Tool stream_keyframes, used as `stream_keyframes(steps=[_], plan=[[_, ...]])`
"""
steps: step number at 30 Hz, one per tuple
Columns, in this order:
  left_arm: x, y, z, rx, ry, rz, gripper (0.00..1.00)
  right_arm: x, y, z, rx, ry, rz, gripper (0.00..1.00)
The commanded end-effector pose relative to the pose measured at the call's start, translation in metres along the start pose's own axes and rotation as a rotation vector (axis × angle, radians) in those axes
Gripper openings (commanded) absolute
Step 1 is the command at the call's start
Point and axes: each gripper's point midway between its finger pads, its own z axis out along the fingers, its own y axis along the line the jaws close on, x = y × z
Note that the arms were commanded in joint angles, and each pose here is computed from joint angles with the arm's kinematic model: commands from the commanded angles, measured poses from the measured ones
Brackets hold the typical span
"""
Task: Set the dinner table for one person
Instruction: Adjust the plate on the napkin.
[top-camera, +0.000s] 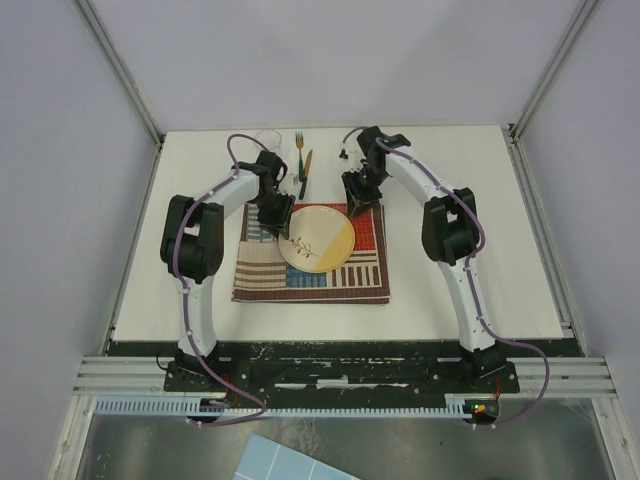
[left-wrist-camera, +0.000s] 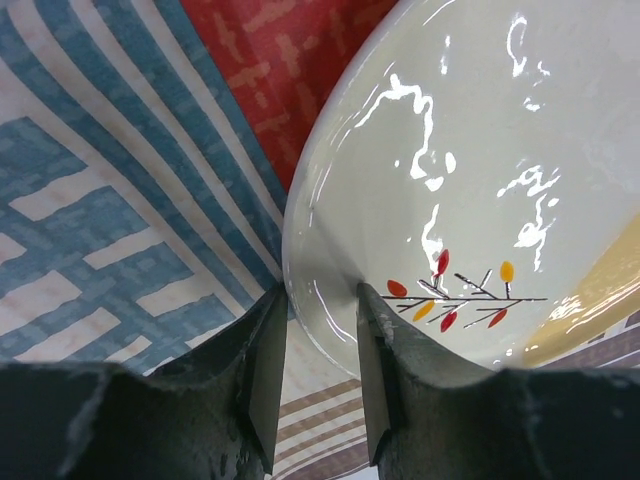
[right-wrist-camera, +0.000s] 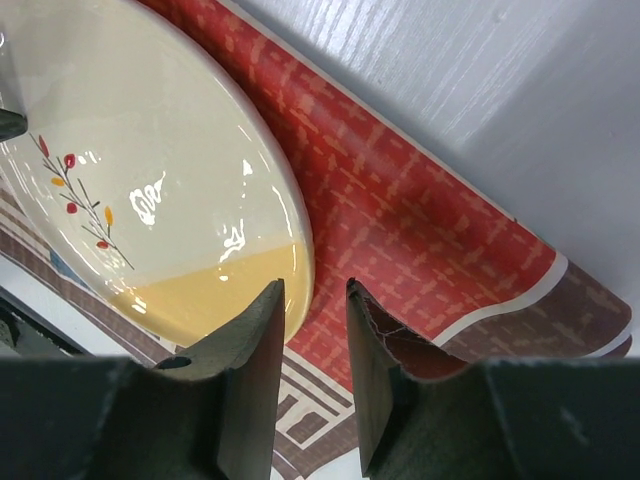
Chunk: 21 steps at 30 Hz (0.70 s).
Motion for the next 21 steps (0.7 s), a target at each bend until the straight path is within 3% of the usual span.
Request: stream_keyframes(steps=[1,11,18,21], plan=[[-0.003,-0.008,0.016,0.017,-0.007,-0.022,0.39,-0.002,0.01,-0.004,-0.064,-0.002,0.001,0.38],[0.003,-0.009,0.017,0.016,0.004,-0.017,0.24,0.015,0.008,0.007,-0.088,0.062,0.013,0.39],[0.004,-0.009,0.019,0.013,0.011,-0.011,0.03,0.019,0.007,0.013,-0.094,0.079,0.018,0.4],[0.005,-0.011,0.02,0.014,0.013,-0.008,0.03,0.019,0.008,0.016,-0.109,0.083,0.027,0.4]])
